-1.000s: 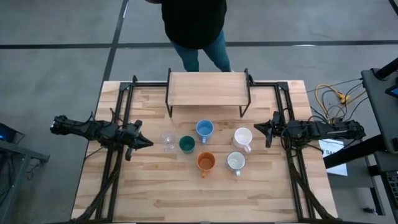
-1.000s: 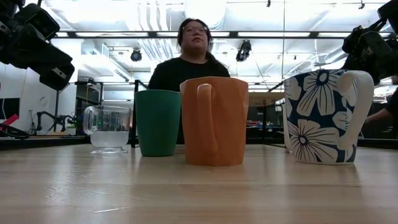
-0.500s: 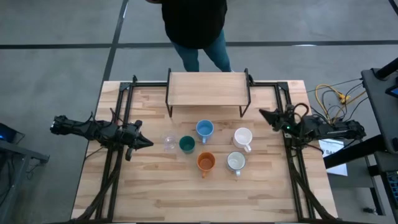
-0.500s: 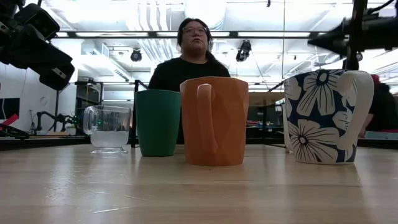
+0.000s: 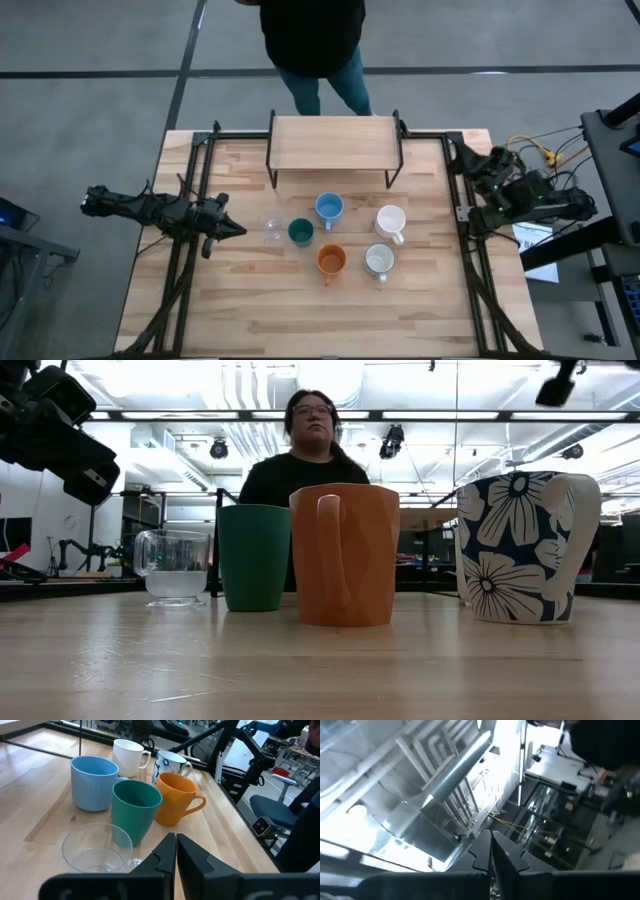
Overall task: Stack small to large cups/mugs on shelf
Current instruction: Put the transparent mug on the shelf
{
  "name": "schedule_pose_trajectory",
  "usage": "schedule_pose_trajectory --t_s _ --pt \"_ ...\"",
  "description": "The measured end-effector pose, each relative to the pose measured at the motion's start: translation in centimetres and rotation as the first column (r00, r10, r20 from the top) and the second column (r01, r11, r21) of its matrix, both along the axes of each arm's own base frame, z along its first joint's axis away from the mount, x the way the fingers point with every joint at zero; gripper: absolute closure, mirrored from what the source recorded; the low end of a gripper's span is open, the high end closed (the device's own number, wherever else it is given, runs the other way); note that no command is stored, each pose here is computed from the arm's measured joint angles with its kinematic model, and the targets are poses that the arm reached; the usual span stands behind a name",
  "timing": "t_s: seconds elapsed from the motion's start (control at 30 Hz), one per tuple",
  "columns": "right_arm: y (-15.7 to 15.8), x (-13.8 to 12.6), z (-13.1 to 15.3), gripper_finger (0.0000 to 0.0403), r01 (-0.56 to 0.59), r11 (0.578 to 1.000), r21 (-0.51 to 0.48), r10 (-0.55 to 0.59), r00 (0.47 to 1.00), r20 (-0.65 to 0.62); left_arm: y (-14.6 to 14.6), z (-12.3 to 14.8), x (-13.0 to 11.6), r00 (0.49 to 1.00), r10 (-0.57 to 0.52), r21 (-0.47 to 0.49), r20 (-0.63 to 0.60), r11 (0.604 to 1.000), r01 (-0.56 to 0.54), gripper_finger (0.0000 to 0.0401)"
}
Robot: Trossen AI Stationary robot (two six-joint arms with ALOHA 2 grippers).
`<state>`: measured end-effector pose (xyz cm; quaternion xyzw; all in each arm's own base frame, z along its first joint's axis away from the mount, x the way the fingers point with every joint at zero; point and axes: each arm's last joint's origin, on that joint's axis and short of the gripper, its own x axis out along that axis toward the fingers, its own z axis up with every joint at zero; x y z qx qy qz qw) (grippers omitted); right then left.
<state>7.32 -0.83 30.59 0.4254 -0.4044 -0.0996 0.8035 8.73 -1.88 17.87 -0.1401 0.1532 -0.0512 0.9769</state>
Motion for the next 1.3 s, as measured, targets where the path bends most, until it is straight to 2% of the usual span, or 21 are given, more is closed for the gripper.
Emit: schedule_pose_trajectory --t_s 0.07,0.17,0.27,0.33,0.43,0.53,0.6,0.7,0.8,0.87,0.93,1.07,1.2,1.3 --pt "0.1 0.2 1.5 0.0394 0.033 0.993 -0.109 -0.039 0.998 -0.051 0.0 0.0 0.0 1.000 0.000 0.000 0.000 1.000 0.000 0.0401" --pt "0.4 1.0 3.7 0.0394 0.064 0.951 -0.301 -0.115 0.982 -0.153 0.0 0.0 0.0 1.000 0.000 0.000 0.000 1.000 0.000 0.0401" --pt "0.6 2.4 5.3 0.0394 0.037 0.924 -0.381 -0.163 0.939 -0.304 0.0 0.0 0.0 1.000 0.000 0.000 0.000 1.000 0.000 0.0401" --pt "0.7 3.5 6.1 0.0394 -0.019 0.914 -0.405 -0.175 0.882 -0.437 0.0 0.0 0.0 1.000 0.000 0.000 0.000 1.000 0.000 0.0401" --pt "1.0 5.4 6.9 0.0394 -0.135 0.900 -0.415 -0.171 0.766 -0.620 0.0 0.0 0.0 1.000 0.000 0.000 0.000 1.000 0.000 0.0401" --pt "1.4 7.3 7.8 0.0394 -0.252 0.876 -0.411 -0.148 0.671 -0.727 0.0 0.0 0.0 1.000 0.000 0.000 0.000 1.000 0.000 0.0401" --pt "1.7 8.4 8.4 0.0394 -0.347 0.843 -0.411 -0.130 0.609 -0.782 0.0 0.0 0.0 1.000 0.000 0.000 0.000 1.000 0.000 0.0401" --pt "2.1 10.4 8.6 0.0394 -0.489 0.788 -0.374 -0.143 0.444 -0.884 0.0 0.0 0.0 1.000 0.000 0.000 0.000 1.000 0.000 0.0401" --pt "2.3 12.0 8.2 0.0394 -0.576 0.757 -0.307 -0.197 0.246 -0.949 0.0 0.0 0.0 1.000 0.000 0.000 0.000 1.000 0.000 0.0401" --pt "2.3 13.0 8.1 0.0394 -0.610 0.742 -0.279 -0.234 0.155 -0.960 0.0 0.0 0.0 1.000 0.000 0.000 0.000 1.000 0.000 0.0401" --pt "2.4 14.0 8.0 0.0394 -0.635 0.727 -0.260 -0.267 0.086 -0.960 0.0 0.0 0.0 1.000 0.000 0.000 -0.001 1.000 0.000 0.0401" --pt "2.7 15.8 8.4 0.0394 -0.683 0.682 -0.262 -0.327 0.035 -0.944 0.0 0.0 0.0 1.000 0.000 0.000 -0.001 1.000 0.000 0.0401" --pt "2.8 17.5 8.8 0.0393 -0.713 0.641 -0.284 -0.375 0.031 -0.927 0.0 0.0 0.0 1.000 0.000 0.000 -0.001 1.000 0.000 0.0401" --pt "2.9 18.8 8.9 0.0393 -0.711 0.643 -0.285 -0.386 0.021 -0.922 0.0 0.0 0.0 1.000 0.000 0.000 0.000 1.000 0.000 0.0401"
